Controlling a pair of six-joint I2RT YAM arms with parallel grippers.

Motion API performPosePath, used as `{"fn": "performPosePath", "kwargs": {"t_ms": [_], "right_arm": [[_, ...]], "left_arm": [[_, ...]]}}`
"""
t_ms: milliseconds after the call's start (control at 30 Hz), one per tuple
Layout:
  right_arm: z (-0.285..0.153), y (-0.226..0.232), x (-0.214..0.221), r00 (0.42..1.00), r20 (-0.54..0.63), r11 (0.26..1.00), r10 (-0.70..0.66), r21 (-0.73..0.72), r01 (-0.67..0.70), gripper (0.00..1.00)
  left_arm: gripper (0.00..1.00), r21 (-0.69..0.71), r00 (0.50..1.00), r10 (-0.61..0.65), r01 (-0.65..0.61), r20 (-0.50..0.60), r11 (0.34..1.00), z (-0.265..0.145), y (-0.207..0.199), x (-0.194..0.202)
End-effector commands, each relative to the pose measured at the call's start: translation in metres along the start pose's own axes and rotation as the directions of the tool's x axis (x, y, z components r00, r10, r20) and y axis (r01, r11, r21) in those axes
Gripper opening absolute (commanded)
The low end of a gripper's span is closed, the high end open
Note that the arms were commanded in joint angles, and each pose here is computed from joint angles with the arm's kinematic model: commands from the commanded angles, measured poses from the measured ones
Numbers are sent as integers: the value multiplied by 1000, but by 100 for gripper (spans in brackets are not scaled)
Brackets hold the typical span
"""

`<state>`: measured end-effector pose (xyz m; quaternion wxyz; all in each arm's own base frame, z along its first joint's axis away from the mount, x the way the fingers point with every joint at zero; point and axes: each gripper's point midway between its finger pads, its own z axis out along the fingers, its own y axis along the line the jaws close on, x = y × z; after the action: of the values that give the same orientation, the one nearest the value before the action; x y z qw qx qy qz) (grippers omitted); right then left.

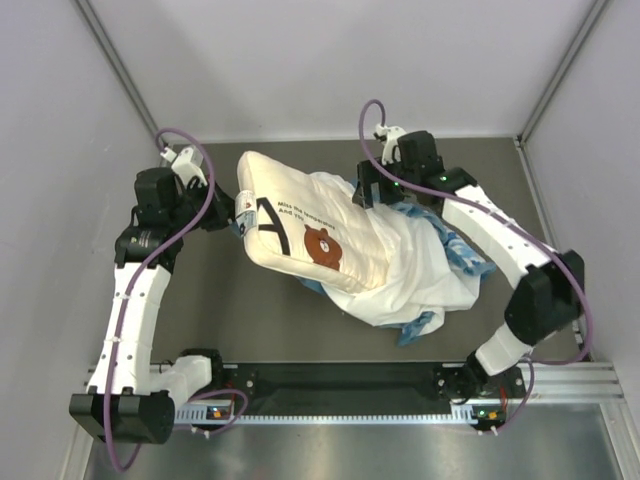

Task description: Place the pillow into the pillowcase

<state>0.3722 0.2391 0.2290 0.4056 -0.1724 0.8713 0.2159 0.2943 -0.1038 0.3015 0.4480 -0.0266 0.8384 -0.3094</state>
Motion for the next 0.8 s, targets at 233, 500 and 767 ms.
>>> {"fn": "performPosePath", "kwargs": {"t_ms": [233, 500, 767], "right_arm": [[66, -9, -13, 999, -21, 995, -45, -91, 43, 80], [60, -21, -37, 998, 43, 990, 38, -136, -32, 0], [-62, -45, -148, 937, 321, 987, 135, -128, -99, 0]], "left_arm": [[0, 44, 992, 74, -79, 104, 996, -10, -16, -29], [0, -33, 993, 46, -43, 106, 999, -10, -7, -40], [0, -189, 981, 81, -47, 178, 981, -43, -21, -112]]}}
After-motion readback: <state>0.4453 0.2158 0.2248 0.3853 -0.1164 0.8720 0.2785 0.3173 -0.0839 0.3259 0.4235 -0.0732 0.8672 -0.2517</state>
